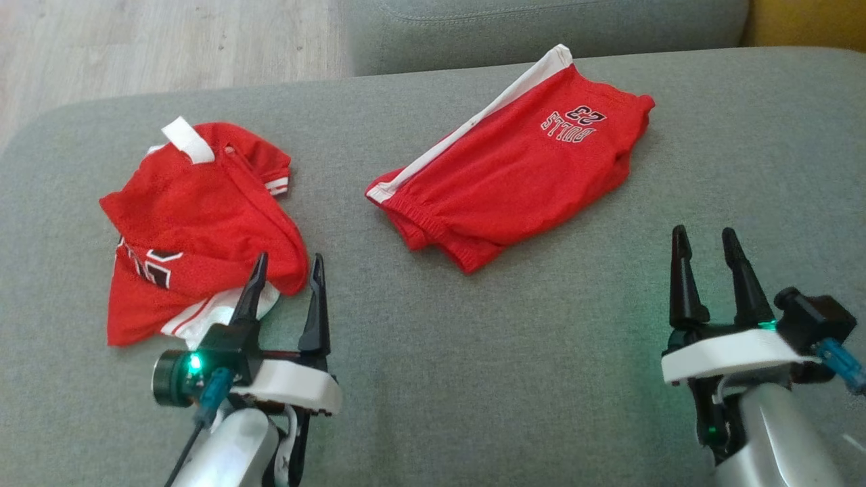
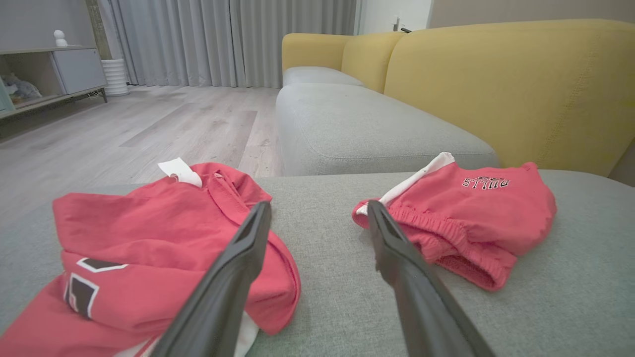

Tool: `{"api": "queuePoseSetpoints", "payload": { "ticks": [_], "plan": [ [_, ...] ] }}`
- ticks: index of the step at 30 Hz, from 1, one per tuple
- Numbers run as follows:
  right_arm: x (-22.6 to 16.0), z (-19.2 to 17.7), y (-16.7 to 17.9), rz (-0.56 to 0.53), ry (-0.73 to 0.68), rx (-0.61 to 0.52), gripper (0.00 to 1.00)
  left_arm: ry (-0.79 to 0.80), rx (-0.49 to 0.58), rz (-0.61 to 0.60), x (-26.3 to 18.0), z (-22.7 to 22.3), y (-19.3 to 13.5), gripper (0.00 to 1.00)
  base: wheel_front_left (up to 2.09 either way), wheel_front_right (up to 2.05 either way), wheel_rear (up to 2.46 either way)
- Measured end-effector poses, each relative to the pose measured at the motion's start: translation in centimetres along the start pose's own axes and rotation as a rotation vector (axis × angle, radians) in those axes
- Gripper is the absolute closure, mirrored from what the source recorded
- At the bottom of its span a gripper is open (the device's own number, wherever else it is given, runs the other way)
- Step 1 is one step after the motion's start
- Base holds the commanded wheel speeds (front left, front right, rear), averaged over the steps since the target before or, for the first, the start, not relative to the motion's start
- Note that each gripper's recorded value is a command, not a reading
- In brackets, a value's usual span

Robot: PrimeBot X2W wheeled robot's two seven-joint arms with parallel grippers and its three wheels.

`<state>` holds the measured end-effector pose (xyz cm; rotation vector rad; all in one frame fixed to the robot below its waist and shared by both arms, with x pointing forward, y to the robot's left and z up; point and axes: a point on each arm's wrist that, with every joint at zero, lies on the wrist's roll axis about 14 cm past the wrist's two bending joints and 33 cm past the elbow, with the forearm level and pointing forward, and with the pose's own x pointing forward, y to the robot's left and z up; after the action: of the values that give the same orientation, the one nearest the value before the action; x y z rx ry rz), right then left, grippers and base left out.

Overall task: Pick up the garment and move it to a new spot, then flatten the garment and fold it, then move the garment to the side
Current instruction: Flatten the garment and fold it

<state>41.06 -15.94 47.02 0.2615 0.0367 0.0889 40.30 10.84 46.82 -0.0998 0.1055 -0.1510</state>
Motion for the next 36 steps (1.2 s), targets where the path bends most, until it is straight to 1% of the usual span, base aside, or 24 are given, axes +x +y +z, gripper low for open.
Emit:
{"api": "queuePoseSetpoints", "payload": {
  "ticks": [7, 12, 15, 20, 23, 26, 30, 36],
  "plan": [
    [0.5, -0.1, 0.5, 0.015, 0.001, -0.002, 0.0, -0.014, -0.008, -0.02, 0.3, 0.1, -0.4, 0.0, 0.0, 0.0, 0.0],
    [1.9, -0.9, 0.3, 0.019, 0.045, -0.052, 0.0, -0.001, -0.012, -0.029, 0.9, -0.6, -0.5, 0.0, 0.0, 0.0, 0.0],
    [4.1, -0.4, 0.0, 0.016, 0.056, -0.094, 0.0, 0.004, -0.011, -0.035, 1.6, -0.9, -0.4, 0.0, 0.0, 0.0, 0.0],
    [9.2, 1.2, 0.0, 0.008, 0.076, -0.129, 0.0, 0.006, -0.014, -0.03, 2.8, -1.3, 0.1, 0.0, 0.0, 0.0, 0.0],
    [11.9, 0.7, -0.2, 0.007, 0.145, -0.162, 0.0, 0.011, -0.016, -0.007, 3.2, -1.5, 0.9, 0.0, 0.0, 0.0, 0.0],
    [13.9, -0.9, -0.9, -0.022, 0.237, -0.136, 0.0, 0.02, -0.02, 0.017, 3.4, -1.9, 1.7, 0.0, 0.0, 0.0, 0.0],
    [15.9, -3.4, -2.7, -0.064, 0.364, -0.168, 0.0, 0.04, -0.012, 0.033, 3.5, -2.6, 2.5, 0.0, 0.0, 0.0, 0.0],
    [18.0, -6.5, -5.3, -0.134, 0.482, -0.193, 0.0, 0.061, -0.011, 0.055, 3.9, -3.5, 3.5, 0.0, 0.0, 0.0, 0.0]
  ]
}}
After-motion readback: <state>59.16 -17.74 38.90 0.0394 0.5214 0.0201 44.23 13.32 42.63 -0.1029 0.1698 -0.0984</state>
